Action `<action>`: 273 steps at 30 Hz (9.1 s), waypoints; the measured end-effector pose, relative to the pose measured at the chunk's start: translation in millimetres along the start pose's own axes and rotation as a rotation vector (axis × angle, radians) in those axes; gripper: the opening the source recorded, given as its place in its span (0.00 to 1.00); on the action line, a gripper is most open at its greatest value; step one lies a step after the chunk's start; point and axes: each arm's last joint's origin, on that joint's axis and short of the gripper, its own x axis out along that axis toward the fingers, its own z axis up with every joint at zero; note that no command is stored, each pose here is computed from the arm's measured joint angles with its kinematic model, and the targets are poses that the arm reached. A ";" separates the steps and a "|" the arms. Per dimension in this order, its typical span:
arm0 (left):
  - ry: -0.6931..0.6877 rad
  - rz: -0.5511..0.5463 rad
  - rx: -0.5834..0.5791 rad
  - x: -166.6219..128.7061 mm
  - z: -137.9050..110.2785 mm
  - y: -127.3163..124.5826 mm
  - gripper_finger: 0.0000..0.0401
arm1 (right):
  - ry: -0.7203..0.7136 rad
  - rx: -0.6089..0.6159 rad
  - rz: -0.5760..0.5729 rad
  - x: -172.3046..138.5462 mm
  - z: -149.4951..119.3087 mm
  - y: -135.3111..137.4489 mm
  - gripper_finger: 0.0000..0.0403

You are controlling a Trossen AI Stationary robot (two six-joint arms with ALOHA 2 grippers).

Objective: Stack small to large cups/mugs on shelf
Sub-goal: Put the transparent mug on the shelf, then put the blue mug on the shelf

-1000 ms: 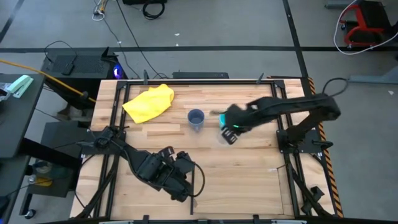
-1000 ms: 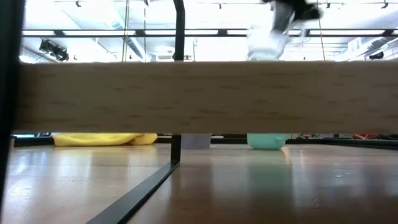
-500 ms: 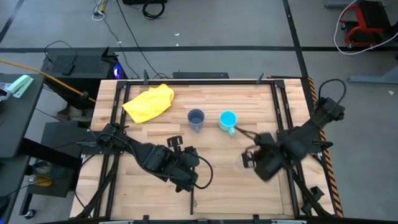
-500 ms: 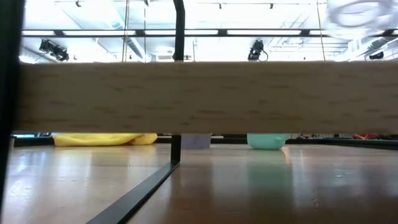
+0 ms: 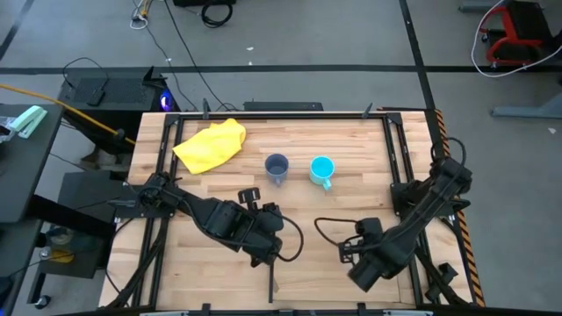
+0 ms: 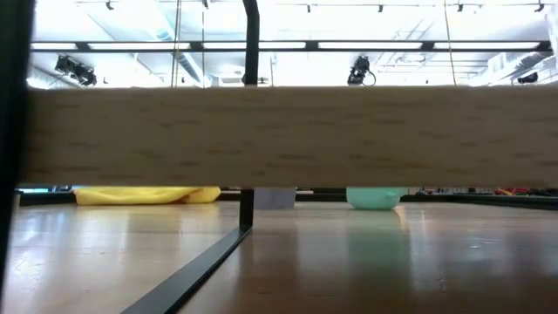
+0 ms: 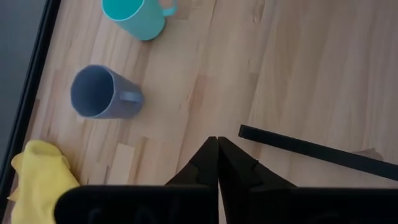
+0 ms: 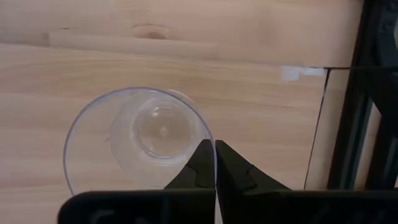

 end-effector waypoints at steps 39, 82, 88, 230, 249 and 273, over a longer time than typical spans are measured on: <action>-0.028 -0.024 -0.112 -0.7 2.4 -3.2 0.08 | -0.003 -0.067 0.058 21.6 -26.8 9.1 0.16; 0.047 -0.052 -0.364 -3.2 -5.1 -6.7 0.06 | -0.070 -2.148 0.337 -10.4 24.0 36.8 0.19; 0.052 -0.075 -0.377 -10.0 -11.9 -16.4 0.05 | -0.058 -2.181 0.324 -0.7 17.6 43.8 0.19; 0.022 -0.035 -0.355 -5.8 -7.4 -9.8 0.06 | 0.047 -0.924 0.159 38.4 -6.0 -73.6 0.16; 0.003 -0.016 -0.355 -5.7 -6.9 -9.3 0.05 | -0.076 -0.671 0.517 -24.0 90.8 -76.5 0.17; -0.007 -0.004 -0.369 -5.0 -6.0 -7.9 0.07 | -0.189 -0.347 0.548 0.1 283.5 -3.1 0.17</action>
